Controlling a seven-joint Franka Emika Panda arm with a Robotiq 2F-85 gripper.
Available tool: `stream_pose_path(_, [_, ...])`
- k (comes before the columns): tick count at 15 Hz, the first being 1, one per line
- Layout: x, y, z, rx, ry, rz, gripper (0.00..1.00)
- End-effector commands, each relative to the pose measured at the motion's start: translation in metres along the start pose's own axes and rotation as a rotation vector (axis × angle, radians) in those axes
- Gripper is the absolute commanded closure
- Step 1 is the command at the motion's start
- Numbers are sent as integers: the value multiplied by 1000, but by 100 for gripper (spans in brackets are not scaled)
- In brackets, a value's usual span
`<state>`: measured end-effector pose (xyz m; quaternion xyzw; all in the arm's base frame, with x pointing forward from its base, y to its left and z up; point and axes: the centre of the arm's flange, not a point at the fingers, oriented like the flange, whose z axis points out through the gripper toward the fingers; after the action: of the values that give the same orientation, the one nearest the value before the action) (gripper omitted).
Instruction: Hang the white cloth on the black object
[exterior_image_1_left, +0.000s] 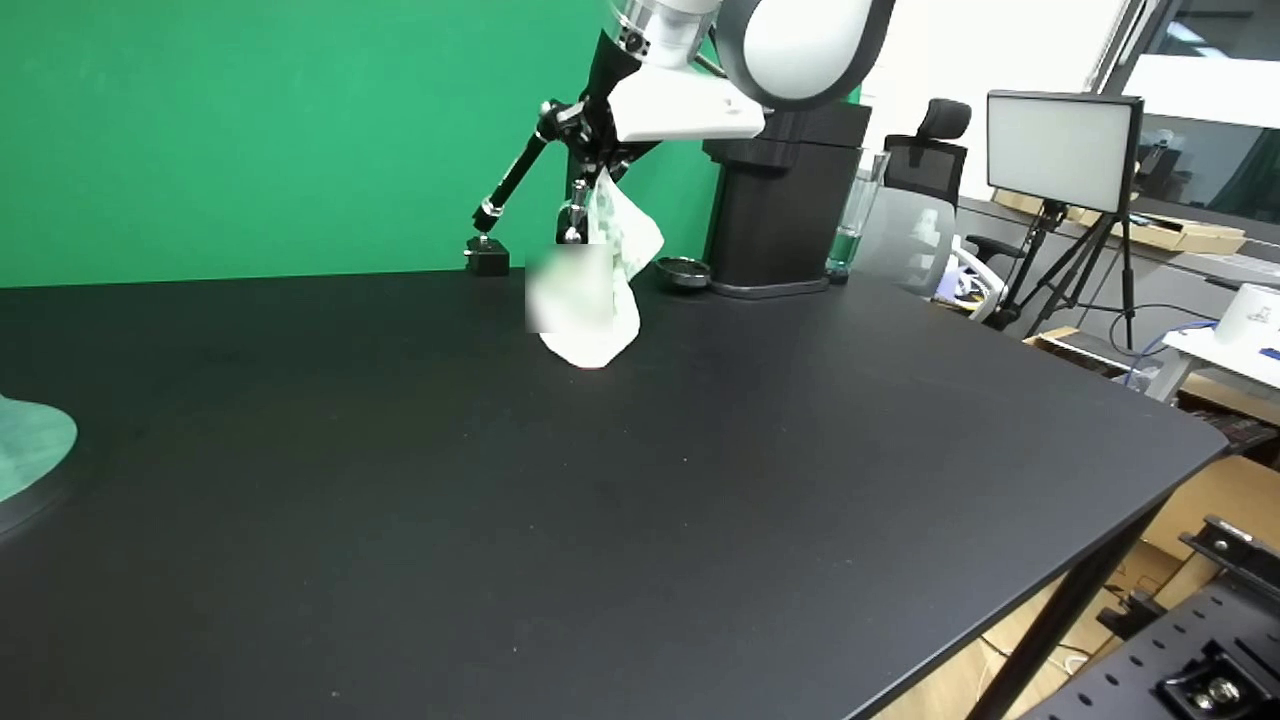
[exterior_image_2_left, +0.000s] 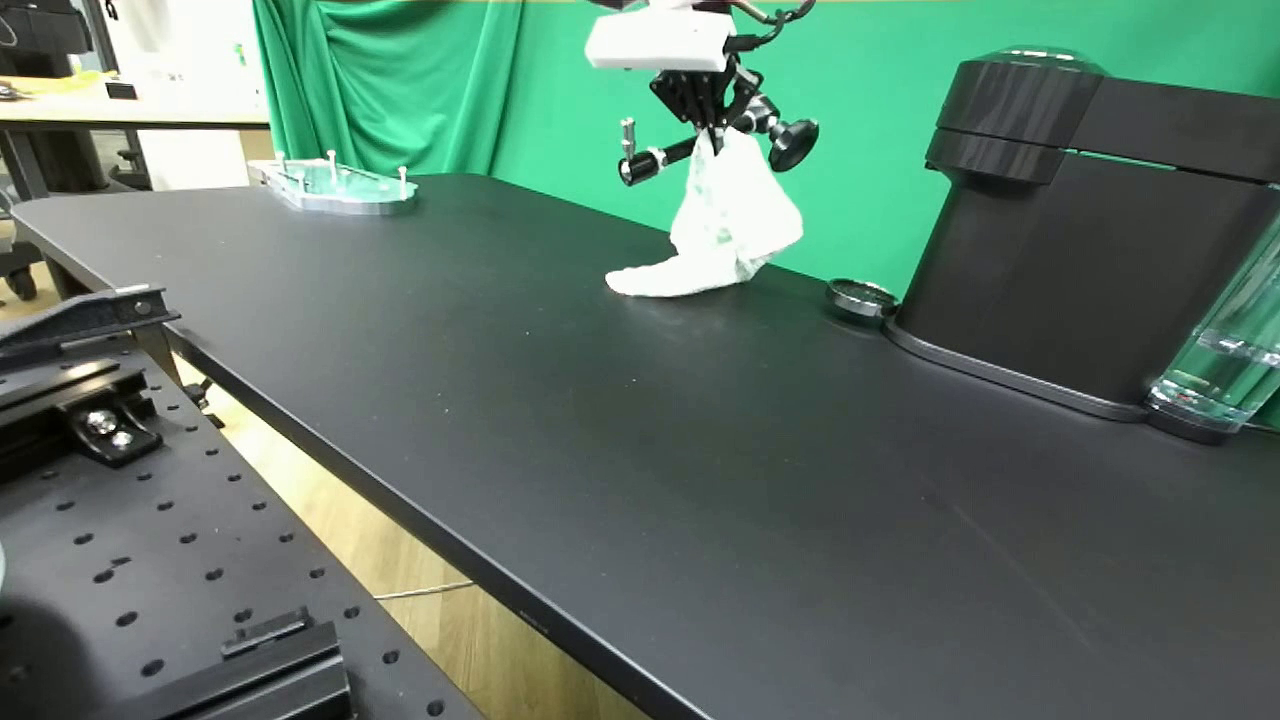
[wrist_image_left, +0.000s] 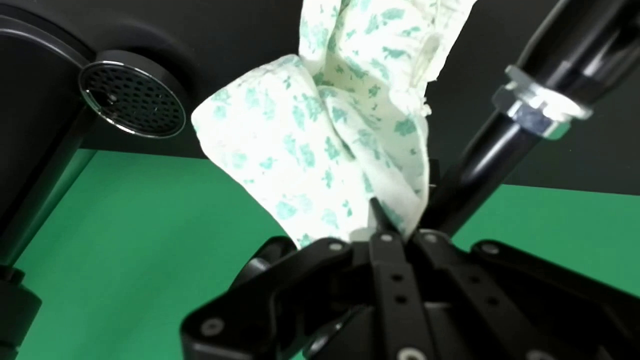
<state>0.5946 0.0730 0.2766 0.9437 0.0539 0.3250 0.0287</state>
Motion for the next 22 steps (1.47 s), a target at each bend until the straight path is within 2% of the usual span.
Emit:
stream_pose_path(1, [8,-4,-53,-37,73,27,100])
stream_pose_path(5, [35,-9,-94,-53,149,17,100])
stream_pose_path(7, [41,-21,-117,-55,156,-2,100])
stream_pose_path(9, [37,-35,-120,-59,138,-19,100])
stream_pose_path(14, [10,-67,-94,-70,58,-51,100])
stream_pose_path(22, [-13,-83,-29,-85,-32,-75,100])
